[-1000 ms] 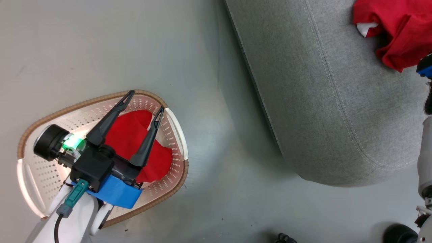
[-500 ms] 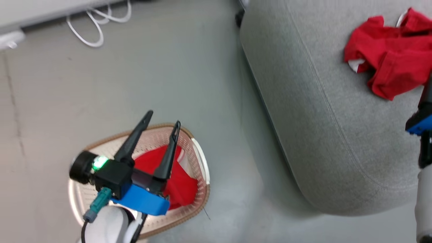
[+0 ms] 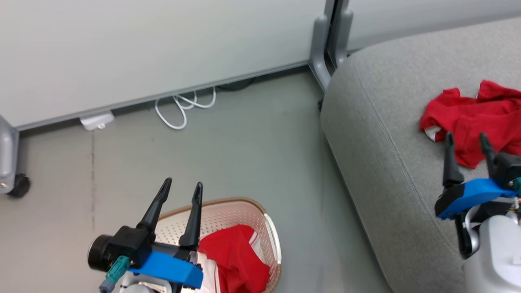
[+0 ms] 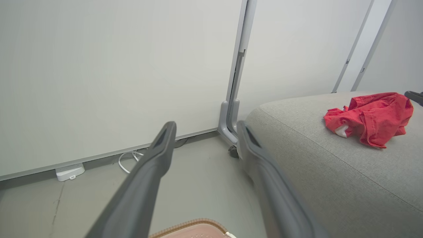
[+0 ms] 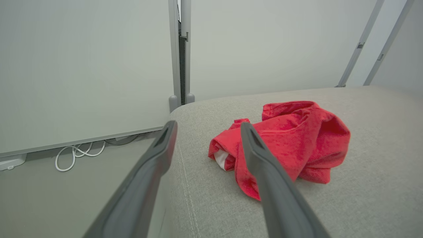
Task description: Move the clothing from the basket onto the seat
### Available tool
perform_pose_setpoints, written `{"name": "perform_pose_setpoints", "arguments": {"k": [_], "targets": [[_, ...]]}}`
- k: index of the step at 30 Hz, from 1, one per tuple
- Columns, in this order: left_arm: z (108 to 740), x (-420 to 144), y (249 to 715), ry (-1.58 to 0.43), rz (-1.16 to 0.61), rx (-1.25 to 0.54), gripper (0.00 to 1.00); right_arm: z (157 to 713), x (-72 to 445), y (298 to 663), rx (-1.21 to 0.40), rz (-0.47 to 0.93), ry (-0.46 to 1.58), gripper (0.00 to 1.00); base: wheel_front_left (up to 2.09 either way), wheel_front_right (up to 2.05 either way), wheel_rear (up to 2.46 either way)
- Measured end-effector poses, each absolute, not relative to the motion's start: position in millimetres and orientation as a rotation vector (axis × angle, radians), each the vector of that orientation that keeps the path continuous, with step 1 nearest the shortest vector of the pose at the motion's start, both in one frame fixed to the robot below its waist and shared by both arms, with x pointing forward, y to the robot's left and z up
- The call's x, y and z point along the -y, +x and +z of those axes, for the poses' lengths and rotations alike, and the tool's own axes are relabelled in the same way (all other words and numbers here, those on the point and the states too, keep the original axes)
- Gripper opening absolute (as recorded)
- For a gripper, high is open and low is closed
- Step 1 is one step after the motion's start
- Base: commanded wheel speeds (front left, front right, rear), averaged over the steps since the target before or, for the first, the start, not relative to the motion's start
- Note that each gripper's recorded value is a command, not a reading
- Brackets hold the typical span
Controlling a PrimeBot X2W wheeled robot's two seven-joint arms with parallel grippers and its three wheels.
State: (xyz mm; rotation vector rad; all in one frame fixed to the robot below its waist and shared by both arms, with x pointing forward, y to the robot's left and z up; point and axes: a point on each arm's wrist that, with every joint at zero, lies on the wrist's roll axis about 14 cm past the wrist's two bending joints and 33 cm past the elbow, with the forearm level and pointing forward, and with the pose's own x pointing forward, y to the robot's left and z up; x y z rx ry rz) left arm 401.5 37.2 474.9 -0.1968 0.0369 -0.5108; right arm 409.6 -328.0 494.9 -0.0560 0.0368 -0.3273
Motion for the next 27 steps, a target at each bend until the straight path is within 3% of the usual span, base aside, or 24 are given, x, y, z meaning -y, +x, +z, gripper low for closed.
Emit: {"name": "perform_pose_setpoints", "arguments": {"k": [27], "targets": [[476.8,-145.4,358.0,-0.179,-0.167,-0.024,1.00,512.1,179.5,389.0,0.040,0.069,0.022,1.00,0.00,0.00,0.00]]}}
